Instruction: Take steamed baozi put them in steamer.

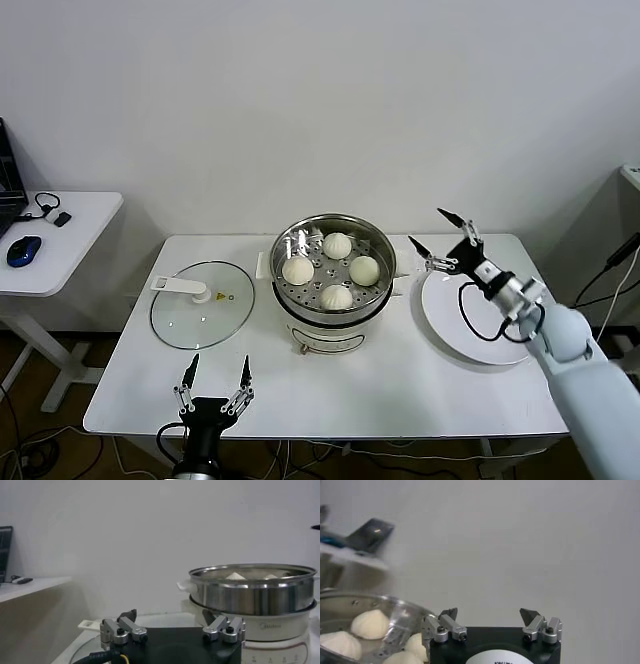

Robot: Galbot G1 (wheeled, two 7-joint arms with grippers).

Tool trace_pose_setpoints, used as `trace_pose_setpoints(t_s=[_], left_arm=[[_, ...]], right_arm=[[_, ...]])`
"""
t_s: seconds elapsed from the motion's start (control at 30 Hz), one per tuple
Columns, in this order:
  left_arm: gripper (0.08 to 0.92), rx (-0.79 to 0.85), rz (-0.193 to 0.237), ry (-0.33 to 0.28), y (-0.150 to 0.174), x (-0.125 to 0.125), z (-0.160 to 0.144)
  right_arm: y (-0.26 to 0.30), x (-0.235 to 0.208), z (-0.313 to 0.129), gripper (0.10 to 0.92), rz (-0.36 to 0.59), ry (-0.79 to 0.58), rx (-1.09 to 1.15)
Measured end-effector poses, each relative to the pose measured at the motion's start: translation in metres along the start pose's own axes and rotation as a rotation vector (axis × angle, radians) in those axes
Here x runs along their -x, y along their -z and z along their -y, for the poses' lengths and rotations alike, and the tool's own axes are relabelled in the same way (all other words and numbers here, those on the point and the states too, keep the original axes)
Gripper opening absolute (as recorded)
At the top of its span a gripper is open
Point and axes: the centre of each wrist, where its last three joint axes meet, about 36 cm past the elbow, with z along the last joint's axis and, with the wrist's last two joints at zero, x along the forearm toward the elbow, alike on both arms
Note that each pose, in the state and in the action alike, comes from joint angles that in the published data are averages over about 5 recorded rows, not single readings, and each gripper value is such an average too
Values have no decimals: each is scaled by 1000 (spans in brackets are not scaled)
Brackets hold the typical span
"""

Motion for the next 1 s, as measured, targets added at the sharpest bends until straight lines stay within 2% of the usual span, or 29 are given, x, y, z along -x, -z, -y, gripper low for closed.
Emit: trace_pose_setpoints(t_s=[0.23,0.53,1.0], left_arm=[[823,-3,-2,5,-1,1,1],[823,-4,-7,9,-2,2,2],[823,-5,-10,16,-1,1,3]], right_arm=[[-29,-59,-69,823,23,-166,90],[-51,-123,-143,823,-41,-286,205],[-48,-150,-181,823,-94,-364,313]])
